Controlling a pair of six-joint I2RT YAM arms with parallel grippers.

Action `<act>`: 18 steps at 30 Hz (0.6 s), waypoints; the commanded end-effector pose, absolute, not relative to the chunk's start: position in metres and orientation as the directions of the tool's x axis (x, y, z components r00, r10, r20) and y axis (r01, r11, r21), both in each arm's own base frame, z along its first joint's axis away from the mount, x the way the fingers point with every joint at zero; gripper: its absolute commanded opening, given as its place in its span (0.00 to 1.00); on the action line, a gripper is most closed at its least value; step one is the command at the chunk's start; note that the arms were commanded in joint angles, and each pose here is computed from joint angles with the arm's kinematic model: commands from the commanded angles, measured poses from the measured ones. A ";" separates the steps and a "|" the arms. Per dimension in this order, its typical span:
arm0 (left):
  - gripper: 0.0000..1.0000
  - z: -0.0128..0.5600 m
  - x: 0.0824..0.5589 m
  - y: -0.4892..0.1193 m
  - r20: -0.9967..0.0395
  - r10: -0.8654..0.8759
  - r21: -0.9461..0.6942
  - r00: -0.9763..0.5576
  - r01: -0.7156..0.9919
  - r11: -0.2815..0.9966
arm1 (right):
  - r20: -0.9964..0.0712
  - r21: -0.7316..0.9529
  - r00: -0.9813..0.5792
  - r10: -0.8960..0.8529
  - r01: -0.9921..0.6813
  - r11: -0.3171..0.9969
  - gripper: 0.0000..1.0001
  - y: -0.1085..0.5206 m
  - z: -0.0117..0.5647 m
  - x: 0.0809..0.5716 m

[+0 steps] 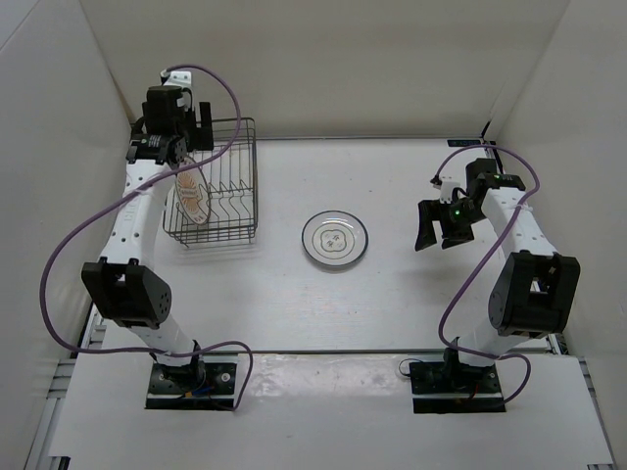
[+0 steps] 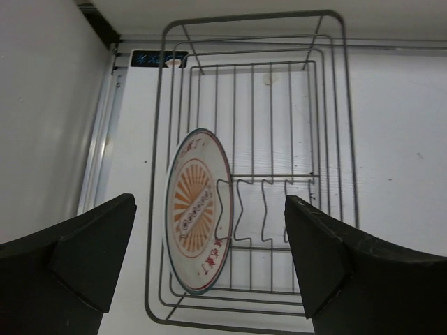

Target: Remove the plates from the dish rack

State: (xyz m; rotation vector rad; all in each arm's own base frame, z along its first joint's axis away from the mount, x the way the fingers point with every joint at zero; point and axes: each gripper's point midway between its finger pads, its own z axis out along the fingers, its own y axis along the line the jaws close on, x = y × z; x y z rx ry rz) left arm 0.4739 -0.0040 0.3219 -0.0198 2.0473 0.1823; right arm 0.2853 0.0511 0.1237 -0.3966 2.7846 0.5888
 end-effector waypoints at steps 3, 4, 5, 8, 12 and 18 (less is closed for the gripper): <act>0.98 0.315 0.465 0.021 -0.849 0.129 0.239 -0.513 -0.156 0.958 | -0.343 0.335 -0.916 -0.206 -0.325 0.884 0.90 0.049 0.130 0.294; 0.98 0.309 0.465 0.024 -0.839 0.126 0.244 -0.529 -0.159 0.957 | -0.338 0.337 -0.919 -0.204 -0.320 0.885 0.90 0.048 0.129 0.293; 0.98 0.305 0.464 0.028 -0.834 0.108 0.237 -0.541 -0.174 0.956 | -0.340 0.335 -0.918 -0.205 -0.322 0.885 0.90 0.048 0.129 0.293; 0.95 0.290 0.458 0.036 -0.811 0.080 0.233 -0.579 -0.194 0.953 | -0.340 0.333 -0.917 -0.211 -0.327 0.885 0.90 0.048 0.129 0.291; 0.84 0.262 0.449 0.043 -0.779 0.029 0.211 -0.627 -0.218 0.953 | -0.341 0.330 -0.916 -0.214 -0.329 0.885 0.90 0.047 0.129 0.290; 0.75 0.229 0.439 0.043 -0.735 -0.024 0.172 -0.677 -0.221 0.960 | -0.337 0.330 -0.916 -0.219 -0.333 0.883 0.90 0.047 0.128 0.288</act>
